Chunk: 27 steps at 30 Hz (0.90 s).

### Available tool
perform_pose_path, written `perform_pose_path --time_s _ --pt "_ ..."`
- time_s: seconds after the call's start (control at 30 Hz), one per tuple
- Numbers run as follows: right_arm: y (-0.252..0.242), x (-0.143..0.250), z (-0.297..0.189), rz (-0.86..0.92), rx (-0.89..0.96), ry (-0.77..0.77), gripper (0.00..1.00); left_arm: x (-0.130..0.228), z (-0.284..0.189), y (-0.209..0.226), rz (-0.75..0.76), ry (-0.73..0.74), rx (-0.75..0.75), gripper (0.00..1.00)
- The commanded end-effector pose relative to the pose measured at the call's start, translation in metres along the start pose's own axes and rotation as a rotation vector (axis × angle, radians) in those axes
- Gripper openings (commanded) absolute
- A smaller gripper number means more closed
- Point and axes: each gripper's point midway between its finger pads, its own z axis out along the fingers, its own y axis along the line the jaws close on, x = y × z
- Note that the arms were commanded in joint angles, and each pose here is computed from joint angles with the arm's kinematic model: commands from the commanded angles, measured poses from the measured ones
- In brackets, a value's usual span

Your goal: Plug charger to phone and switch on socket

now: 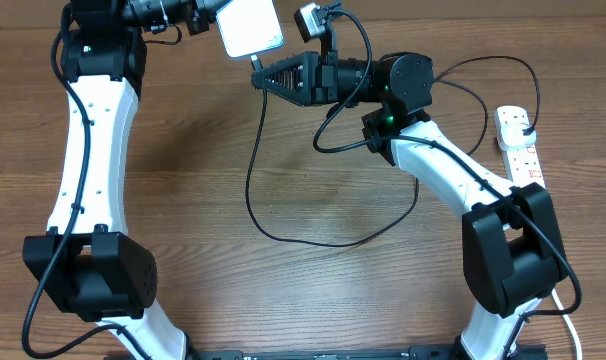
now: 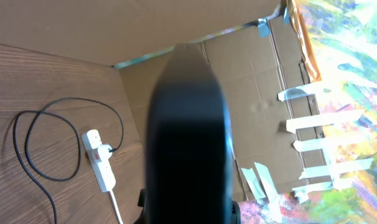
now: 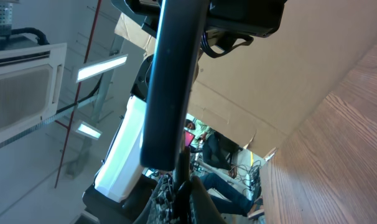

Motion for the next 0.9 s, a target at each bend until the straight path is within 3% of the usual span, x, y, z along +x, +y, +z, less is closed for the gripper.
perform_pose_path --time_s 0.0,0.87 --pt "0.007 -0.012 -0.001 -0.026 -0.008 -0.048 0.04 0.010 -0.002 -0.017 0.076 0.050 0.033 0.04" --pt "0.007 -0.015 -0.002 -0.026 -0.009 -0.065 0.04 0.006 -0.006 -0.016 0.063 0.037 0.027 0.04"
